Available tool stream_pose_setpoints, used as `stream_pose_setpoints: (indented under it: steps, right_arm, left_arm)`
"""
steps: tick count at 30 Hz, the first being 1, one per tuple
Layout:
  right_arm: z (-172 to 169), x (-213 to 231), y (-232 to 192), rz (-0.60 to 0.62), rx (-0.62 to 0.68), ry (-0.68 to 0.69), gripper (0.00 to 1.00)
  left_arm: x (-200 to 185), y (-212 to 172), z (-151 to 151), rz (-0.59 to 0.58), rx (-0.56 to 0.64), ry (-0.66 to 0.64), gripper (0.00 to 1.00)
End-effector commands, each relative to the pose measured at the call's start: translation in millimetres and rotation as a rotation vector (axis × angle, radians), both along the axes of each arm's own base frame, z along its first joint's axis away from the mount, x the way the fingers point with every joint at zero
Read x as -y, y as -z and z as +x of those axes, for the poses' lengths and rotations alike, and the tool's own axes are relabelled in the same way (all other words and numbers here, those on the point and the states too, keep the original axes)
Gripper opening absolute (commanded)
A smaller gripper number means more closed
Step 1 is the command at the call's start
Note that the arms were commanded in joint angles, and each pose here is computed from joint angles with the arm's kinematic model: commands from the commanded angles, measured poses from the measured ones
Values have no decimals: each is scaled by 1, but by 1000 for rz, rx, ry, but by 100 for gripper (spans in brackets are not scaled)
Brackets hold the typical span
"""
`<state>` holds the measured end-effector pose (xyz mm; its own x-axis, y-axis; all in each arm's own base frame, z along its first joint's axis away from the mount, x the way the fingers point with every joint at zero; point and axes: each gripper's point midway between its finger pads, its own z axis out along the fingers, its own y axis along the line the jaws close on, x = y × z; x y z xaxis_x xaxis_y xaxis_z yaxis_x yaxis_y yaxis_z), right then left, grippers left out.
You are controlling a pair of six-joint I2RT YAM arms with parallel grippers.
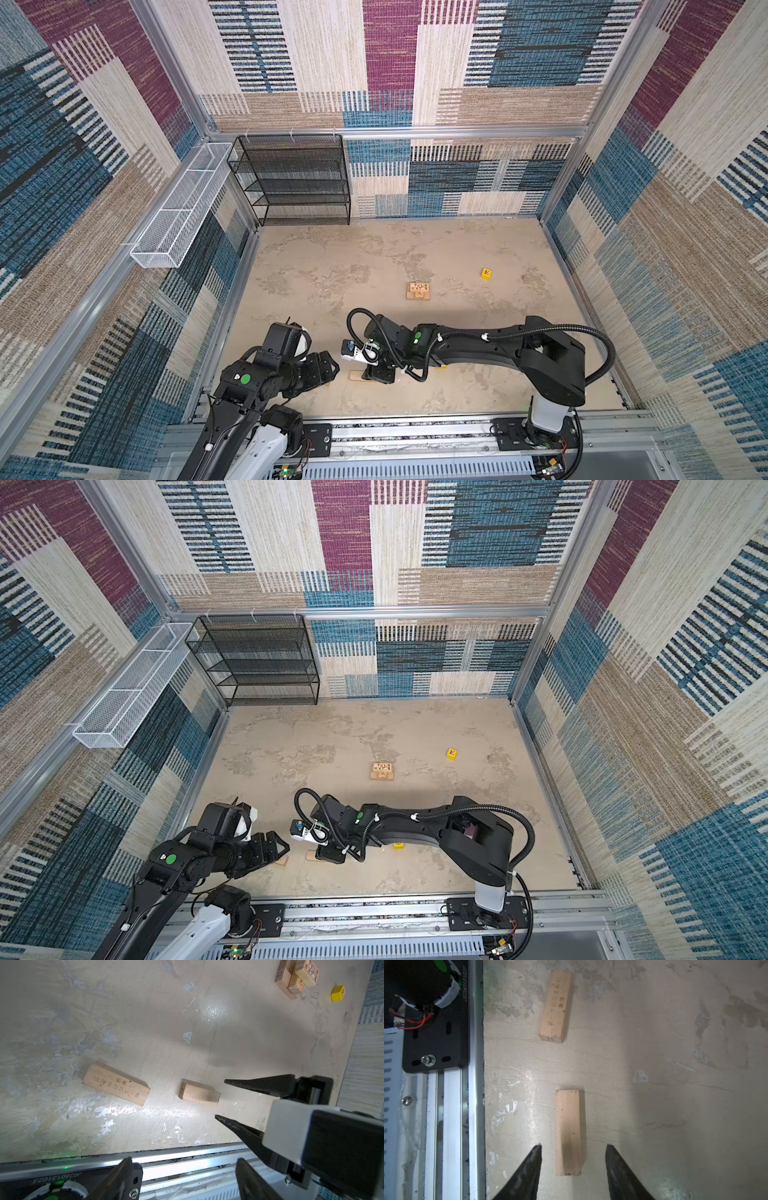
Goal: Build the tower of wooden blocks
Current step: 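Lower the open right gripper around the plain bar nearest the robot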
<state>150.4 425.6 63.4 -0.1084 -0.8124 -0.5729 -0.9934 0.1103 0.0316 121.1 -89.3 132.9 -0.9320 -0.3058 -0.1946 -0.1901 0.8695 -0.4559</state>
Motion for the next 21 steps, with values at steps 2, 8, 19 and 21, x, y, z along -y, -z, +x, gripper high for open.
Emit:
stream_pose_setpoints:
  steps: [2,8,19,21]
  right_arm:
    - [3,1,7,-33,13,5,49]
    - [2,9,15,-72,12,3,49]
    - [-1,5,15,-80,-9,-8,51]
    - [-2,5,18,-92,-8,-11,51]
  left_arm:
    - [1,2,-6,-9,-45,-10,81]
    - [-1,6,-4,15,-72,-19,81]
    - [0,10,-2,21,-99,-15,82]
    - [0,10,-2,21,-101,-13,83]
